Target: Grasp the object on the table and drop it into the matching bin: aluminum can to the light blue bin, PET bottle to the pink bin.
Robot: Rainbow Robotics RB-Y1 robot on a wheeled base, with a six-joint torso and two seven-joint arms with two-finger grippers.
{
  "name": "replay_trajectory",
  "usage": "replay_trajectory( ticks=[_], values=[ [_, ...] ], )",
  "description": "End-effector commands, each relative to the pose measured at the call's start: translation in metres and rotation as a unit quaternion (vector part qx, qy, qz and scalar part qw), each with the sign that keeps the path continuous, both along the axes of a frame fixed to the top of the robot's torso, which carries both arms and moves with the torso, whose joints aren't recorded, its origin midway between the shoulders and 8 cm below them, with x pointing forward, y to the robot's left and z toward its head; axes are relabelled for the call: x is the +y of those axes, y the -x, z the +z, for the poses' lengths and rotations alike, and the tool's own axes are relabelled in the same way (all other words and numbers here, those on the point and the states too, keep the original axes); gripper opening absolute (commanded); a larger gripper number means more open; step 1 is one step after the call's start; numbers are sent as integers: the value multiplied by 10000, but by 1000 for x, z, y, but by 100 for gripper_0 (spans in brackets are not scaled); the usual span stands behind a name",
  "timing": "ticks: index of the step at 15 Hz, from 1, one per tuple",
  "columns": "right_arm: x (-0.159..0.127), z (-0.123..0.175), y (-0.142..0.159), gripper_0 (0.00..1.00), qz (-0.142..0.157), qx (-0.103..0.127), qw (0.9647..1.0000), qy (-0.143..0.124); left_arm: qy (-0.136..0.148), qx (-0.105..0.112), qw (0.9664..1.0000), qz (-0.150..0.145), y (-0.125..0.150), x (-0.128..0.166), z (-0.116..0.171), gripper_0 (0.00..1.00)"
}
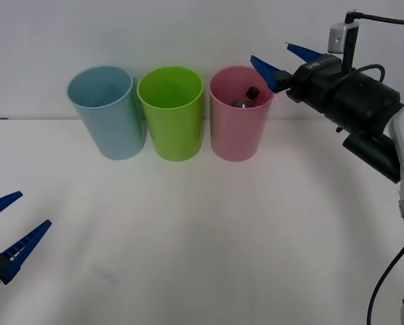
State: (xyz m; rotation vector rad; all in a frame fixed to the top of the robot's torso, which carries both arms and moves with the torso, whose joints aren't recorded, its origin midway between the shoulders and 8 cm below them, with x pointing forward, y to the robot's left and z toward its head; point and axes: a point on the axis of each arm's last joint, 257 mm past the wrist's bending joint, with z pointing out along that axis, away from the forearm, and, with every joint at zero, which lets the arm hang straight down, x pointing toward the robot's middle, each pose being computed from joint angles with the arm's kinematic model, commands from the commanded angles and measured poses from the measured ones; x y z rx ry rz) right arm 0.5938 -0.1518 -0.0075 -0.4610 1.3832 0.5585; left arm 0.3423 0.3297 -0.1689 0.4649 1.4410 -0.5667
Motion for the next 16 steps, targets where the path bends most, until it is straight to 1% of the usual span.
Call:
replay_trajectory(
  ticks=[1,3,4,5,6,8,10,12,13,16],
  values=[
    [-19,-10,29,100,33,-34,9999,91,0,0,10000,0,0,0,0,100],
    [-33,-24,50,100,56,26,9998,163,0,0,10000,0,0,0,0,100],
    [-41,-32,61,100,57,13,9996,260,0,0,10000,0,0,0,0,100],
    [-53,-44,74,100,62,-12,9990,437,0,0,10000,0,0,0,0,100],
    [-61,-54,84,100,75,-3,9985,547,0,0,10000,0,0,0,0,100],
    [-77,-77,109,100,115,86,9973,719,0,0,10000,0,0,0,0,100],
    [-89,-94,131,100,118,160,9966,805,0,0,10000,0,0,0,0,100],
    [-105,-118,157,100,120,315,9961,813,0,0,10000,0,0,0,0,100],
    [-112,-126,168,100,111,342,9957,859,0,0,10000,0,0,0,0,100],
    [-135,-154,200,100,-56,384,9937,1052,0,0,10000,0,0,0,0,100]
  ],
)
